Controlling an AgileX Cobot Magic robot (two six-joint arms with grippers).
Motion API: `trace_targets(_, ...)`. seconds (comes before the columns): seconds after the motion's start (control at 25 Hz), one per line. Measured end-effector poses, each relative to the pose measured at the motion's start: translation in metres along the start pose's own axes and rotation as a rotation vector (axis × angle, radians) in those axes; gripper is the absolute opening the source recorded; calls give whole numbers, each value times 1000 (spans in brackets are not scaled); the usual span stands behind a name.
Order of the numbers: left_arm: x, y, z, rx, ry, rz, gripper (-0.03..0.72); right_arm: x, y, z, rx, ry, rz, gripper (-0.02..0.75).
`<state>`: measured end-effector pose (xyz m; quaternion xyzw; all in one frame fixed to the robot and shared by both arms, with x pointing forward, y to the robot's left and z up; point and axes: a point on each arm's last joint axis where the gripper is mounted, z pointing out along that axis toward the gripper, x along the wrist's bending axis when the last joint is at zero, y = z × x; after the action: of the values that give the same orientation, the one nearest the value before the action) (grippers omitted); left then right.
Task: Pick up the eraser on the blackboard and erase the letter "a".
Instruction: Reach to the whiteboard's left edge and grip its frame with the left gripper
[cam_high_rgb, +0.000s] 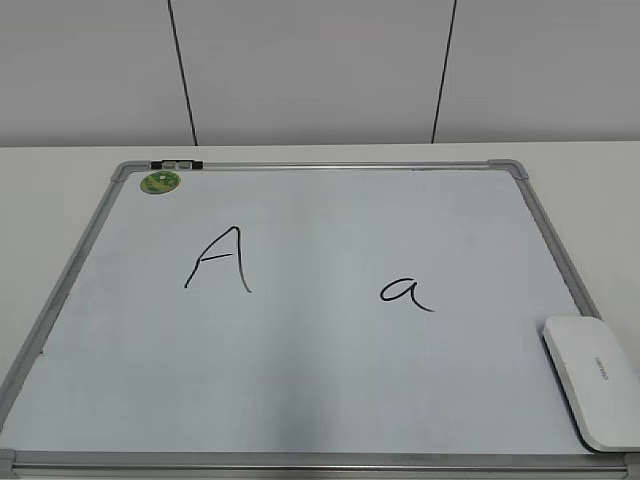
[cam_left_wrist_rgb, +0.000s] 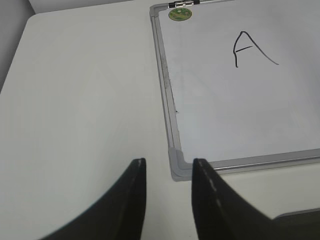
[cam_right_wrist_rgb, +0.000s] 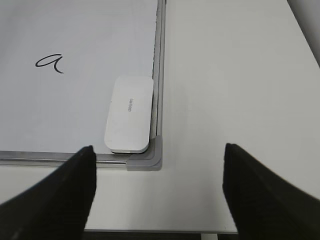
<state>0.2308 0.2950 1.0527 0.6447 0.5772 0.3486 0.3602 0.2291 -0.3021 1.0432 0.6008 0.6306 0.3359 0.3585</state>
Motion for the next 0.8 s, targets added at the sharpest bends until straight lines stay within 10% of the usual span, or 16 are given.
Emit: trace_targets(0.8, 0, 2, 0, -17, -3, -2, 274, 0, 0, 0, 0, 0, 0, 587)
